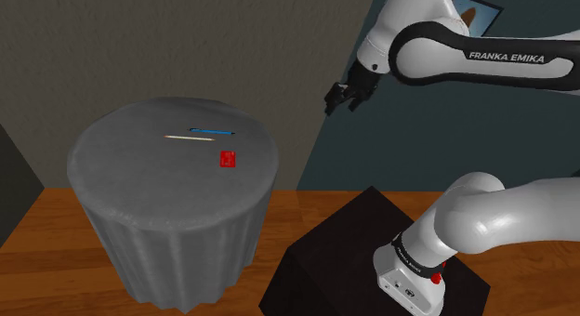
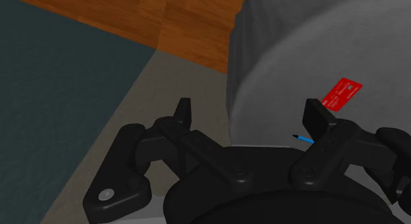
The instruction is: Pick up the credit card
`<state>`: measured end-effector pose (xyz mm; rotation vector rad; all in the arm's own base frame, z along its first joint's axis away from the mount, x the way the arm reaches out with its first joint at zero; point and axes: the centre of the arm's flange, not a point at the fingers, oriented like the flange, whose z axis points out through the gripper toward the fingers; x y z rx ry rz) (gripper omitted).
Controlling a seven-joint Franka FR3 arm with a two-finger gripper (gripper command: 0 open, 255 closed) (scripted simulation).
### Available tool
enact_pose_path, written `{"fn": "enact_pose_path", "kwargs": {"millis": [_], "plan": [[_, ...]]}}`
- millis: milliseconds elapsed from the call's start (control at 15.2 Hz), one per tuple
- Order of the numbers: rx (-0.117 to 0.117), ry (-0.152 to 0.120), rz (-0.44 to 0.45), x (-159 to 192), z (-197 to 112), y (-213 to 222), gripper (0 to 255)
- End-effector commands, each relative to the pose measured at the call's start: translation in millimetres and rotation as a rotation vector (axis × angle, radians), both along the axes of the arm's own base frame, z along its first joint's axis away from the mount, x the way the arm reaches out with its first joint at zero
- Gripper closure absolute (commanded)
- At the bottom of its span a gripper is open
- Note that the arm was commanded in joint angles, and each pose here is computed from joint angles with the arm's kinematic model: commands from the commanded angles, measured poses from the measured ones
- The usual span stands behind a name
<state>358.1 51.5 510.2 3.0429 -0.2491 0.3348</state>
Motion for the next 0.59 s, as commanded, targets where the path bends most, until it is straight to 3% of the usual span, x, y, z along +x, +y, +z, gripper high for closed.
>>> {"fn": "enact_pose_path", "kwargs": {"millis": [0, 528], "plan": [[-0.004, -0.025, -0.022, 8.8, -20.6, 16.8, 0], [-0.023, -0.113, -0.103, 51.5, -97.1, 77.4, 0]]}}
